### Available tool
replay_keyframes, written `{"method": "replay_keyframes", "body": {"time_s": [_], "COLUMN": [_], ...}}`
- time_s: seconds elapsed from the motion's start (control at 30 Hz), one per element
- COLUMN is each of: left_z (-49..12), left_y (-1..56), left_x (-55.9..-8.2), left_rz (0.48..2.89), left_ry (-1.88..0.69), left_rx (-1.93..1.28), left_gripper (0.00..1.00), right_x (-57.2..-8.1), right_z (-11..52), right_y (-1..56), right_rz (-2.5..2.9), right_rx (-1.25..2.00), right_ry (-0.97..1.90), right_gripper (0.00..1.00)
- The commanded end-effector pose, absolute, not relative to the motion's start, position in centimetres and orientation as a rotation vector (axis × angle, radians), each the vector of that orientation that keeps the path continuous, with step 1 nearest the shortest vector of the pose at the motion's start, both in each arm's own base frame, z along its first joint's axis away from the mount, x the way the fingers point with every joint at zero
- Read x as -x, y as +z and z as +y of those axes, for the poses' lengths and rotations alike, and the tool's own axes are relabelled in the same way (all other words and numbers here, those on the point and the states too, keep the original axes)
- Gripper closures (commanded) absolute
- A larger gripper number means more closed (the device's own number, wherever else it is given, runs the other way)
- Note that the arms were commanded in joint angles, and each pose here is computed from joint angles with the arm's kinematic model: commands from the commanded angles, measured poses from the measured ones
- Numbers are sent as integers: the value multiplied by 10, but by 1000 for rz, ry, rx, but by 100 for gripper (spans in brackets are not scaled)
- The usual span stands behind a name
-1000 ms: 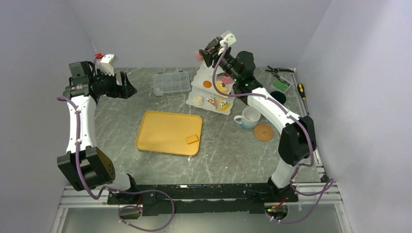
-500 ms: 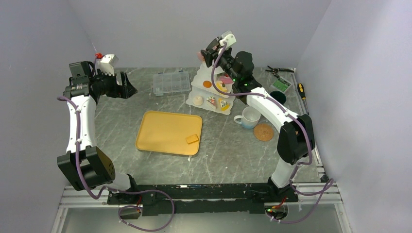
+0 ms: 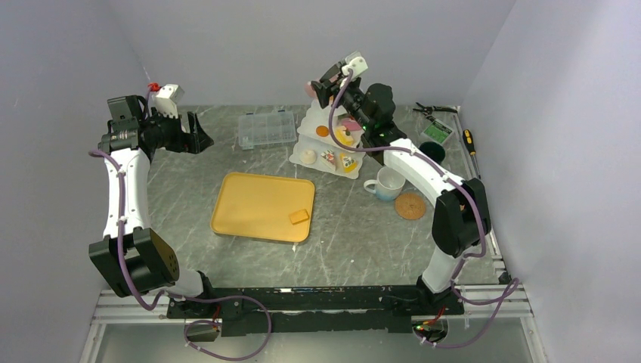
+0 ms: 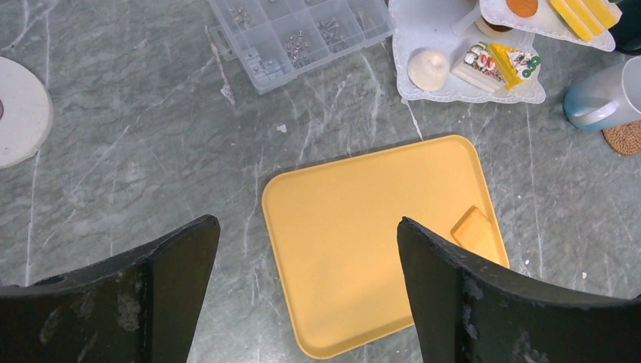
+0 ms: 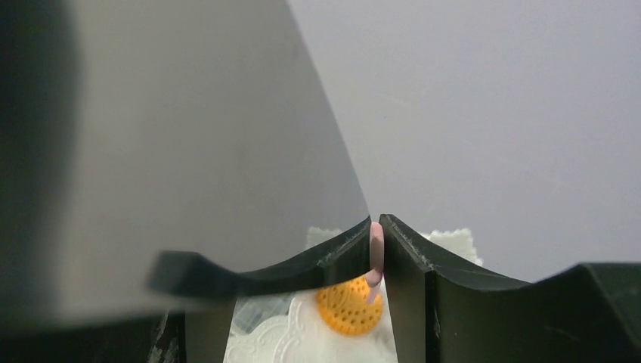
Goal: Serve the afternoon tea
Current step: Place the desert on the desert table, then pick up the desert from the tray.
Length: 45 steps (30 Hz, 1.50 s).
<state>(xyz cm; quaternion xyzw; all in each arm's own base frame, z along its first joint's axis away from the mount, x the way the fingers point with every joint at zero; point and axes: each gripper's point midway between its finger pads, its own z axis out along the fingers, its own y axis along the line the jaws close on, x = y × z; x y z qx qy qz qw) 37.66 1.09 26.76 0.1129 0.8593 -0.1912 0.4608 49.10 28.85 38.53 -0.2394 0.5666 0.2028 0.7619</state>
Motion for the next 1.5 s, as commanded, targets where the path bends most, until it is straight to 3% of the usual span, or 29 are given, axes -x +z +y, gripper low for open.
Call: {"method": "replay_keyframes", "body": {"time_s": [0.0,0.4,0.83,1.07,1.47], "left_z": [7,5,-1,-5,-4], "left_y": [284,287,260,253,256], "left_x": [-378,-376,-364,-362,-366], "left_rz": [2066,2068,2147,2167,2164], "left_ry": [-475,-482,-549,-581,-580], "left_rx": [-318,-326,-340,-342,-339], "left_gripper": [6,6,6,6,7], "right_x": [-451,-330,-248,-238,-246], "right_z": [297,348,358,360,376], "right_y": [430,385,252,205,174], "right_rz": [1097,1112,1354,1430,1450], "right_rx": [555,724,858,897,945], "right_ry": [502,651,826,847,846], "right_gripper": [34,34,36,35,33]}}
